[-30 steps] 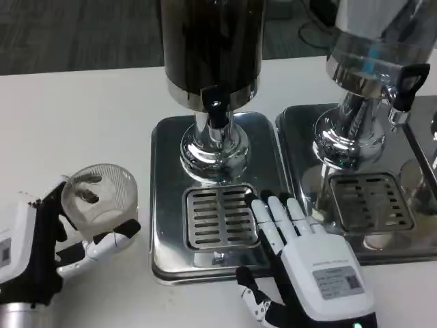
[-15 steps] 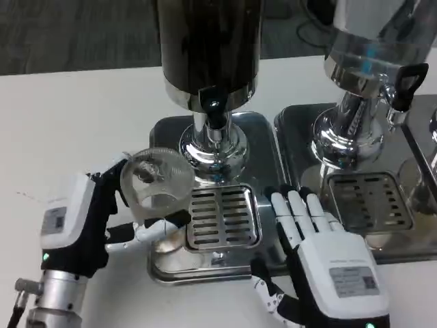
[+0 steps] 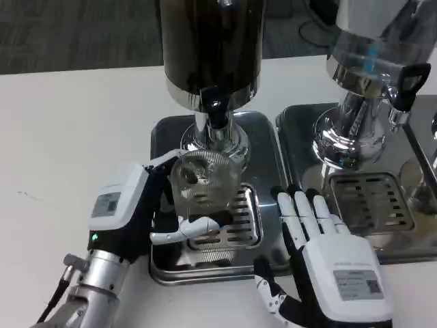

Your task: Grasp the cup under the faucet to collect the drink, then remove the cup.

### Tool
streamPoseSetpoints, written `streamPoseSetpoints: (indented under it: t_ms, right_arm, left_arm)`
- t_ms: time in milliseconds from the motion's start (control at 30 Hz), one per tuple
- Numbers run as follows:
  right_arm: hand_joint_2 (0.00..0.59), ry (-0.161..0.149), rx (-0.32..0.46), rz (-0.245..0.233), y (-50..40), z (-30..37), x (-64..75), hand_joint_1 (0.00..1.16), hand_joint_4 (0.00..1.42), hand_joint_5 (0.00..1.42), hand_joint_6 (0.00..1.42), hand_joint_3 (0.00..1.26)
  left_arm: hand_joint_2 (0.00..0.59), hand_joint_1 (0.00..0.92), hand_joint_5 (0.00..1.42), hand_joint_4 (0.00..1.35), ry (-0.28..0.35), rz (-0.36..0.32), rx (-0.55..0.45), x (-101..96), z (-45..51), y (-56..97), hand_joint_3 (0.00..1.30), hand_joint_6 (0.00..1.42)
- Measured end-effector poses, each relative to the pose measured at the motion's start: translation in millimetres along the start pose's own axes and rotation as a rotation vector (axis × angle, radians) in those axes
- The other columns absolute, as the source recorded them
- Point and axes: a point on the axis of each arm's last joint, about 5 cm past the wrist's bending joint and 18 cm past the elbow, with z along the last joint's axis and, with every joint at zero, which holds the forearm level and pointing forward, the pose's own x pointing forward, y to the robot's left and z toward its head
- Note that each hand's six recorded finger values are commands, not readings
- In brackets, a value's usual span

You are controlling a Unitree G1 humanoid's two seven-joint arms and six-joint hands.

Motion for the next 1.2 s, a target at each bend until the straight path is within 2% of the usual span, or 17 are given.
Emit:
streamPoseSetpoints:
  t_ms: [167,233,500,667,733,833,1100,1200]
  right_arm:
    - [0.445,0.018,0.009,-0.003,-1.6,0.5,-3.0,0.45,0.0,0.0,0.15,0.02]
    - [0.445,0.017,0.009,-0.005,-1.9,0.8,-2.8,0.45,0.0,0.0,0.15,0.02]
    - [0.445,0.015,0.011,-0.008,-2.3,0.5,-1.8,0.45,0.0,0.0,0.15,0.02]
    - [0.445,0.017,0.02,-0.005,-2.5,-0.5,-1.6,0.45,0.0,0.0,0.15,0.02]
    - [0.445,0.015,0.021,0.0,-2.8,-1.1,-1.1,0.45,0.0,0.0,0.15,0.02]
    - [0.445,0.011,0.02,-0.003,-3.1,-1.1,-0.2,0.45,0.0,0.0,0.15,0.02]
    - [0.446,0.005,0.018,-0.006,-2.9,-1.6,2.3,0.45,0.0,0.0,0.14,0.01]
    - [0.443,0.005,0.022,-0.004,-2.6,-3.3,4.1,0.45,0.0,0.0,0.13,0.01]
  left_arm:
    - [0.096,0.469,0.87,0.63,-0.022,-0.022,0.025,8.9,2.8,-3.2,0.46,1.1]
    - [0.097,0.467,0.87,0.62,-0.045,-0.032,0.042,12.6,5.3,-5.9,0.46,1.09]
    - [0.1,0.426,0.84,0.58,-0.038,-0.024,0.041,12.0,6.3,-9.2,0.41,1.07]
    - [0.053,0.204,0.68,0.39,-0.02,-0.016,0.039,7.1,4.5,-10.1,0.27,0.83]
    - [0.051,0.162,0.63,0.33,0.008,-0.021,0.049,1.2,0.7,-9.4,0.23,0.76]
    - [0.043,0.098,0.58,0.26,0.012,-0.021,0.05,0.3,0.0,-9.0,0.19,0.67]
    - [0.016,0.008,0.46,0.15,0.033,-0.015,0.045,-3.8,-2.9,-6.7,0.08,0.45]
    - [0.008,0.0,0.39,0.07,0.065,-0.012,0.04,-11.9,-7.7,-3.3,0.02,0.36]
